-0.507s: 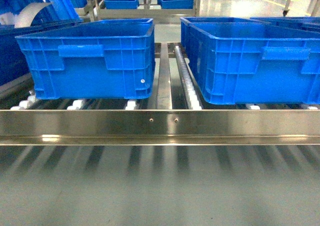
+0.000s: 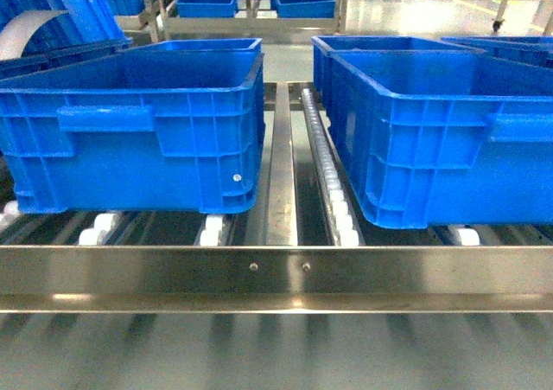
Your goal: Sort blue parts and orange caps into right shelf containers
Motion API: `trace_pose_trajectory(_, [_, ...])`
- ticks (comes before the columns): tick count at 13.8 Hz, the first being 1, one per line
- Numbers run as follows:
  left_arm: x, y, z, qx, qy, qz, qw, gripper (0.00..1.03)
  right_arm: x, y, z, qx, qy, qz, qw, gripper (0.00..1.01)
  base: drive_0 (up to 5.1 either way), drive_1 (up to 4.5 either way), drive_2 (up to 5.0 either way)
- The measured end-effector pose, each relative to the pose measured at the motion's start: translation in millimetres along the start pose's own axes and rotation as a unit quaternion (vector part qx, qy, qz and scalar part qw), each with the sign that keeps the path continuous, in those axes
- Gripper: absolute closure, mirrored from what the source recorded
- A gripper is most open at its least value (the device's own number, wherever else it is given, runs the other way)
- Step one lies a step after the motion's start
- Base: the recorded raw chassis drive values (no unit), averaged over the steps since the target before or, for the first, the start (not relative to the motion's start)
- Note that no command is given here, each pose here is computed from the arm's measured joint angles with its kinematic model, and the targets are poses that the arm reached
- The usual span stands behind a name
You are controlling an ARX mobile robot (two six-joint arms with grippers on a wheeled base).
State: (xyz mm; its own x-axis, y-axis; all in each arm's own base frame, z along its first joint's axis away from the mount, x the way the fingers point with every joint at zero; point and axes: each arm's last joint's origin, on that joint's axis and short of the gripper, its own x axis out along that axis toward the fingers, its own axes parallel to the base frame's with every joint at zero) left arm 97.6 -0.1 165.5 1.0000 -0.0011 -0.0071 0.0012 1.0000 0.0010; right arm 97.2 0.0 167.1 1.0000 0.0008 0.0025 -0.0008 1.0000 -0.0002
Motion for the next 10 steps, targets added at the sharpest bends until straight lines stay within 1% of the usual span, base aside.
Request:
trace_pose_trajectory(6, [0.0, 0.0, 0.4, 0.000, -0.002, 0.000, 1.0000, 0.60, 0.0, 0.0, -0.1, 0.000, 0.001, -0.001, 1.0000, 0.59, 0.0, 4.38, -4.3])
trace_pose_trajectory(10, [0.0, 0.0, 0.1, 0.000, 0.000, 0.000, 1.0000, 0.60, 0.0, 0.0, 0.0, 0.000, 0.000, 0.000, 1.0000, 0.59, 0.0, 0.00, 0.0])
